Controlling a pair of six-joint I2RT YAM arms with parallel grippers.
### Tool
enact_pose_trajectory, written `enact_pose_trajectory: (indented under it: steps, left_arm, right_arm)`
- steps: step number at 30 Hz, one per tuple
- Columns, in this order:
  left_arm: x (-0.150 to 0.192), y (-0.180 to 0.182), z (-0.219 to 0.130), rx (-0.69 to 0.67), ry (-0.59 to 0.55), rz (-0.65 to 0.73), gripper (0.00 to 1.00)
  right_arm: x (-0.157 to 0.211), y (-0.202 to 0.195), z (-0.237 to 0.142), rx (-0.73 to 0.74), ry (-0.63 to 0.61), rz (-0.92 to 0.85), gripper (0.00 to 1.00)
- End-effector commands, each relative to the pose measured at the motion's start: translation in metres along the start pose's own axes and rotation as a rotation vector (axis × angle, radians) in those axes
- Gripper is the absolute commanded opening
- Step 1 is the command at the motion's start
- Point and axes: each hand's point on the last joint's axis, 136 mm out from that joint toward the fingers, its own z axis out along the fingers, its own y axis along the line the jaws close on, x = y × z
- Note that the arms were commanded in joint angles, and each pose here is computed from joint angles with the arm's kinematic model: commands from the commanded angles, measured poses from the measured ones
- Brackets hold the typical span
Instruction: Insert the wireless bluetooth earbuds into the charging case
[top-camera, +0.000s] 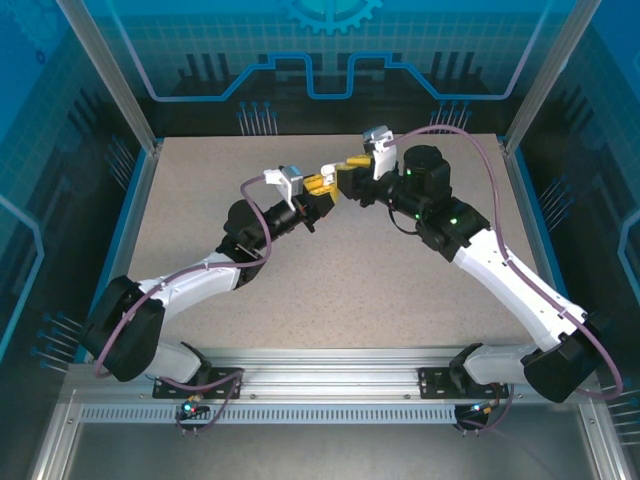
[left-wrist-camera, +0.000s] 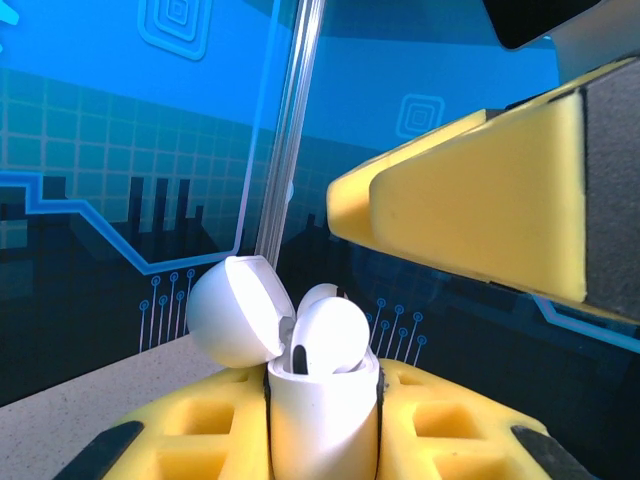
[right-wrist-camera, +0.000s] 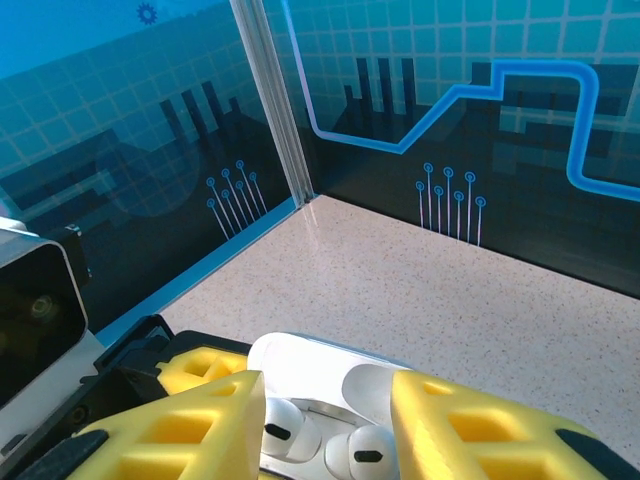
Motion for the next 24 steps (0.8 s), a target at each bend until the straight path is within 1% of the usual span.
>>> enact_pose_trajectory:
  steps: [1, 5, 9, 13, 17, 21, 24]
  left_arm:
    - [-0.012, -0.002, 0.001, 0.002, -0.049, 0.021, 0.0]
    - [-0.01, -0.003, 0.0, 0.006, -0.046, 0.031, 0.0]
    - [-0.004, -0.006, -0.004, 0.021, -0.034, 0.066, 0.0]
    - [0.004, -0.014, -0.007, 0.063, -0.011, 0.126, 0.0]
    - [0.008, -0.02, -0.006, 0.102, 0.018, 0.164, 0.0]
    - [0.008, -0.023, -0.003, 0.129, 0.028, 0.188, 0.0]
    - [0.006, -0.023, 0.0, 0.134, 0.027, 0.19, 0.0]
  right_arm:
    - [-0.017, 0.006, -0.005, -0.009, -0.035, 0.007, 0.43]
    - [-0.029, -0.005, -0.01, 0.038, -0.071, 0.051, 0.52]
    - [-0.048, -0.026, -0.017, 0.094, -0.051, 0.135, 0.53]
    - [-0.046, -0.042, -0.011, 0.137, 0.086, 0.189, 0.53]
    - [-0.031, -0.053, 0.005, 0.17, 0.254, 0.224, 0.51]
    - [-0.008, -0.067, 0.027, 0.2, 0.435, 0.266, 0.46]
    - [0.008, -0.073, 0.044, 0.192, 0.515, 0.282, 0.42]
